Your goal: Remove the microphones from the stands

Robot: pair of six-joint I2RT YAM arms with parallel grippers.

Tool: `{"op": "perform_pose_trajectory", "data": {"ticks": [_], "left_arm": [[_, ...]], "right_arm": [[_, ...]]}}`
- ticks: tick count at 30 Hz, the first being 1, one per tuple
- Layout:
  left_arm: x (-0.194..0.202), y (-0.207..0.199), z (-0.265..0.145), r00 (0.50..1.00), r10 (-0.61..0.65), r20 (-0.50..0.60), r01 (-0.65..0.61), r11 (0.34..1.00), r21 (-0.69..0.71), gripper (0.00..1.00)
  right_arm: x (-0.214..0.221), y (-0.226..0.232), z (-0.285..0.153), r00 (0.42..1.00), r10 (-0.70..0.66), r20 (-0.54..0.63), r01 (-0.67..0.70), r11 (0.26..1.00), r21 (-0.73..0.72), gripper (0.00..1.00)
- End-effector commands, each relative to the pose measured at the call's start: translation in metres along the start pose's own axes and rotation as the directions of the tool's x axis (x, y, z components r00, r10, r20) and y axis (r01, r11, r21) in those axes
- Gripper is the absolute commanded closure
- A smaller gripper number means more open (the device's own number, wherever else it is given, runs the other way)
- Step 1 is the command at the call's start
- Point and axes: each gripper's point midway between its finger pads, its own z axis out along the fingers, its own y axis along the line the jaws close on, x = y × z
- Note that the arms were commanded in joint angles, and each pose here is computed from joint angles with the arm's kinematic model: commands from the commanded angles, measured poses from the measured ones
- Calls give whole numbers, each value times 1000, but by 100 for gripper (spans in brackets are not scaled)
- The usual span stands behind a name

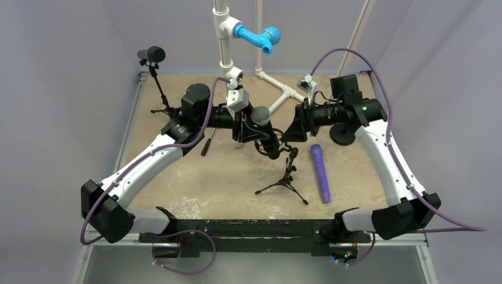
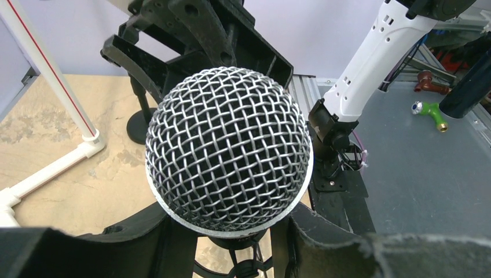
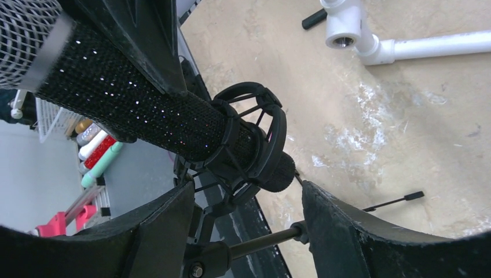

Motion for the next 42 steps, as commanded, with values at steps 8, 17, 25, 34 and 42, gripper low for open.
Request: {"op": "perform_pose_trajectory", "data": {"ticks": [8, 17, 25, 34, 42], "left_arm": [[-17, 3, 2, 998, 61, 23, -61, 998, 0, 100], [-15, 4, 3, 998, 59, 19, -59, 998, -2, 100], [-16, 3, 5, 998, 62, 20, -62, 998, 3, 100], [-27, -8, 1, 993, 117, 22, -118, 992, 48, 100], [-45, -11, 0, 990, 133, 45, -135, 989, 54, 100]], "right_arm": [[16, 7, 13, 998, 46, -48, -49, 997, -57, 39], [16, 8, 22, 996, 63, -68, -69, 994, -86, 64], [18, 4, 23, 996, 66, -66, -70, 995, -69, 95], [22, -11, 26, 990, 117, -73, -117, 993, 8, 100], [28, -20, 26, 992, 108, -66, -104, 993, 56, 100]]}}
